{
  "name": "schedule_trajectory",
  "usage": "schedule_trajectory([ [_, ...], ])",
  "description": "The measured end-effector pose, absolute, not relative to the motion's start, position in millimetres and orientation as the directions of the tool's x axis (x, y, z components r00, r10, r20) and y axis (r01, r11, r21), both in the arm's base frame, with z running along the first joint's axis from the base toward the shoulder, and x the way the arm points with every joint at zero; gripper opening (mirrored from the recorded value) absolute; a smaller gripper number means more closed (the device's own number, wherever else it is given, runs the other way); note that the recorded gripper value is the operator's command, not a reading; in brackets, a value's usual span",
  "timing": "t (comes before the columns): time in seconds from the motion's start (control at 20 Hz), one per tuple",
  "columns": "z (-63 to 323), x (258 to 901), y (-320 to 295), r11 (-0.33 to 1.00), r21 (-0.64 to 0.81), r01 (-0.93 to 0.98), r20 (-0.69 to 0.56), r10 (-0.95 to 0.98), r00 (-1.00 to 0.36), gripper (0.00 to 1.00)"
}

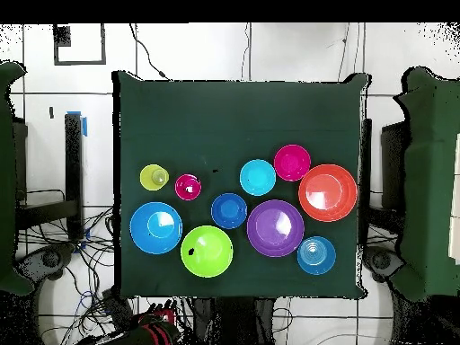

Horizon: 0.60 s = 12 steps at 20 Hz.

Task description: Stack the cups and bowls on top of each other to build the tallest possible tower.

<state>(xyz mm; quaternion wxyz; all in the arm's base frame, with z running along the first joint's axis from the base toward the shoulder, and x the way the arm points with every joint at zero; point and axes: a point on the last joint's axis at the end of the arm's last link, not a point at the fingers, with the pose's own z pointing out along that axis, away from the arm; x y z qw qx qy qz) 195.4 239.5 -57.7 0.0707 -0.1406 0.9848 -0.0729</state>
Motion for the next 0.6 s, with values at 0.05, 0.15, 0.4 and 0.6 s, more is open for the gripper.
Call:
schedule_trajectory([
  [0.05,-57.3,195.6,239.4,0.95,-0.162,-0.267,-0.119,-0.288,-0.95,1.0],
  [0.15,-57.0,195.7,238.3,0.95,-0.161,-0.268,-0.117,-0.288,-0.951,1.0],
  [0.4,-56.4,197.0,235.2,0.951,-0.158,-0.265,-0.113,-0.284,-0.952,1.0],
  [0.6,-56.3,198.1,232.2,0.952,-0.156,-0.261,-0.108,-0.28,-0.954,1.0],
])
